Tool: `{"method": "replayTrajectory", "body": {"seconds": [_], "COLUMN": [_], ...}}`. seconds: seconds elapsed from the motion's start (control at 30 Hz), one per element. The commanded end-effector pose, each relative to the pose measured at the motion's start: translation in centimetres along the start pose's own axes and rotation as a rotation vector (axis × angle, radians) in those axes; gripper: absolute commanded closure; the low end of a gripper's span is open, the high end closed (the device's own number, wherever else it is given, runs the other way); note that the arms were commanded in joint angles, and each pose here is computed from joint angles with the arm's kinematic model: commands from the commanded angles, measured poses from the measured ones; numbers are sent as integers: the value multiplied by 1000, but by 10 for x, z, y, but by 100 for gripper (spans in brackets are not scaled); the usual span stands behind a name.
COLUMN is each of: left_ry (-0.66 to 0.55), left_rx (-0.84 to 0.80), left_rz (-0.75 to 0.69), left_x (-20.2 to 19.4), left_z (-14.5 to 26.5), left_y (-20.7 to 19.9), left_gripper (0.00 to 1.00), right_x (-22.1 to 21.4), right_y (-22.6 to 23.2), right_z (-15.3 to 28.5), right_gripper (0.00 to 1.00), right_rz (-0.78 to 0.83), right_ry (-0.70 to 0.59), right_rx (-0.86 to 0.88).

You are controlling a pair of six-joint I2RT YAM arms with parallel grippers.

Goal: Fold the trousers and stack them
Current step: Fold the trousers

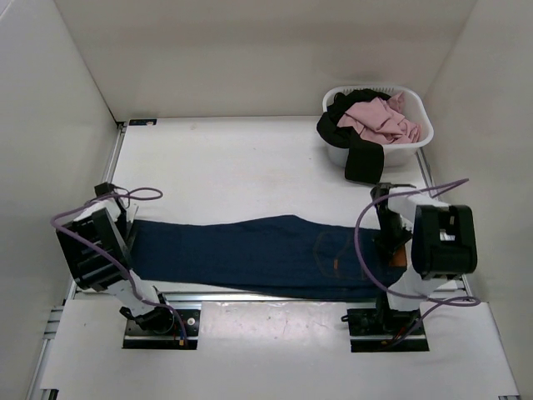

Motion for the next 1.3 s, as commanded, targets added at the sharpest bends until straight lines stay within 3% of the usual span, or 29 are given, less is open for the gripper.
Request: {"method": "replayTrajectory", "body": {"seconds": [0.0,0.2,0.4,0.43,0.47,0.57,0.67,0.8,0.93,1.13,1.2,1.23,1.27], "left_ry": [-107,-142,-129,-129,-120,-132,-136,-136,-127,-129,-122,-114,-114], "left_rx": [-4,-18,-26,-26,-28,-25,-33,-33,-36,-35,-15,-18,-18], "left_rz": [42,-3,6,6,3,7,7,7,4,4,5,3,2], "left_x": [38,63,65,63,60,58,55,52,50,48,45,43,43], "left_z": [-1,9,13,14,12,15,18,19,17,20,20,19,19], "left_y": [-11,-36,-37,-38,-39,-39,-40,-40,-41,-41,-39,-40,-40], "left_gripper": [29,27,23,23,23,22,22,22,22,22,22,22,21], "right_x": [84,122,129,118,112,88,67,52,54,74,72,70,66], "right_y": [46,64,61,53,48,21,-11,-23,6,29,33,35,36], "right_z": [5,29,53,58,62,76,70,42,13,-16,-24,-25,-29], "right_gripper": [100,100,96,88,57,11,1,1,1,3,11,30,43], "right_rz": [-150,-111,-49,-46,-48,-90,-198,-294,-325,-351,-374,-382,-396], "right_ry": [-250,-349,-348,-334,-333,-355,-347,-258,-154,-194,-157,-138,-111], "right_rx": [123,191,279,313,339,457,467,510,628,634,616,617,614]}}
Point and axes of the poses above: each gripper's point midway between its finger pads, its own z axis back along the fingers, its own y axis along the line the jaws close on, x = y × z, the point moved 6 cm from there along z, back along the fingers, and after that the axes turned 7 degrees about z, right-handed, at the moved point
